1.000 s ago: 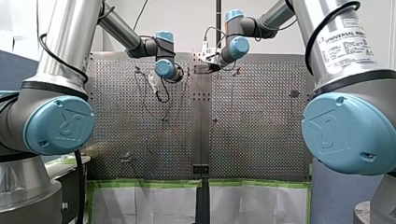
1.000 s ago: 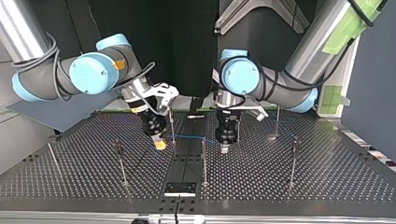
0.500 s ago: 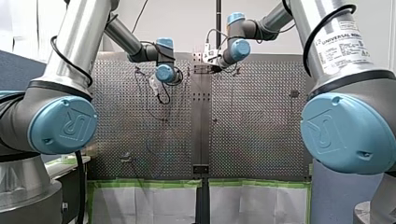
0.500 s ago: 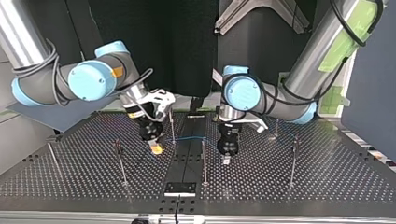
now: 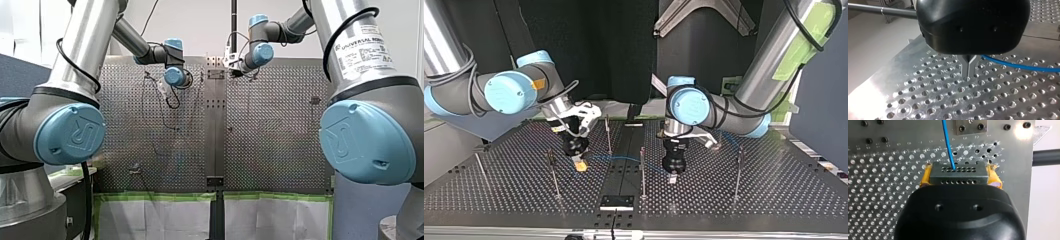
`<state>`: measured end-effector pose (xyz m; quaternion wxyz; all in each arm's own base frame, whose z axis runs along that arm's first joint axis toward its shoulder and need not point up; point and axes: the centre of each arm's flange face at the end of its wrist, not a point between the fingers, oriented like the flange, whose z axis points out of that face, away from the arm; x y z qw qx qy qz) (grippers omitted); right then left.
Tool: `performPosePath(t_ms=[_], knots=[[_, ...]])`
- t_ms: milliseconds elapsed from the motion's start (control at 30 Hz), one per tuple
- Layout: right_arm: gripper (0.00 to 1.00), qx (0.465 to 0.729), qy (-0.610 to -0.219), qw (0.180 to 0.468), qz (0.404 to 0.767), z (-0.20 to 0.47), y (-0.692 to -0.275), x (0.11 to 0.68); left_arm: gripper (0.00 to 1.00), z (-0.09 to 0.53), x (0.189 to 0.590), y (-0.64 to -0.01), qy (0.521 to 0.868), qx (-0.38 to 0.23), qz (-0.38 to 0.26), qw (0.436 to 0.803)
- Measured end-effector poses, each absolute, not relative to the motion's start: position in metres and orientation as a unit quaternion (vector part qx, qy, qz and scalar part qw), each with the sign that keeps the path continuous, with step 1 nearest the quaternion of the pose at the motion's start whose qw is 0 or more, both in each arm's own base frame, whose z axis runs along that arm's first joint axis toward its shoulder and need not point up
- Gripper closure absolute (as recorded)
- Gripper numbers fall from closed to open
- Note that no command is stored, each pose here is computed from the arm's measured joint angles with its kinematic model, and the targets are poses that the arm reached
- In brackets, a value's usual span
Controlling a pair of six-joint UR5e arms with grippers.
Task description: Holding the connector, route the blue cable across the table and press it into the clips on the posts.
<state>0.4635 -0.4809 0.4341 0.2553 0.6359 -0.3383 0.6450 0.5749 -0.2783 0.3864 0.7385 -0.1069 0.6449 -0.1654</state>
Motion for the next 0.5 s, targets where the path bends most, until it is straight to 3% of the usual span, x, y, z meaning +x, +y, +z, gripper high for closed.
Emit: performPosePath(t_ms=[33, 67, 100, 167, 300, 333, 367, 400, 433, 500], knots=[[1.00, 0.636, -0.338, 0.255, 0.645, 0.434, -0.481, 0.463, 1.00, 0.386, 0.575, -0.278, 0.646, -0.107, -0.164, 0.738], [1.00, 0.636, -0.338, 0.255, 0.645, 0.434, -0.481, 0.463, 0.89, 0.386, 0.575, -0.278, 0.647, -0.108, -0.163, 0.737], [1.00, 0.636, -0.338, 0.255, 0.645, 0.434, -0.481, 0.463, 0.89, 0.385, 0.574, -0.278, 0.649, -0.108, -0.162, 0.736], [1.00, 0.636, -0.338, 0.255, 0.645, 0.434, -0.482, 0.463, 0.64, 0.384, 0.572, -0.278, 0.654, -0.108, -0.157, 0.732], [1.00, 0.637, -0.338, 0.255, 0.645, 0.434, -0.482, 0.463, 0.52, 0.381, 0.568, -0.278, 0.665, -0.109, -0.143, 0.725], [1.00, 0.637, -0.338, 0.255, 0.644, 0.434, -0.482, 0.462, 0.25, 0.380, 0.567, -0.278, 0.668, -0.110, -0.137, 0.723], [1.00, 0.637, -0.338, 0.255, 0.644, 0.434, -0.482, 0.462, 0.13, 0.379, 0.566, -0.278, 0.670, -0.111, -0.133, 0.721], [1.00, 0.637, -0.339, 0.255, 0.644, 0.434, -0.482, 0.462, 0.13, 0.379, 0.565, -0.277, 0.673, -0.111, -0.129, 0.720], [1.00, 0.637, -0.339, 0.255, 0.644, 0.434, -0.482, 0.462, 0.00, 0.378, 0.563, -0.277, 0.676, -0.111, -0.122, 0.718], [1.00, 0.636, -0.339, 0.256, 0.644, 0.434, -0.483, 0.461, 0.00, 0.378, 0.561, -0.277, 0.680, -0.110, -0.114, 0.716]])
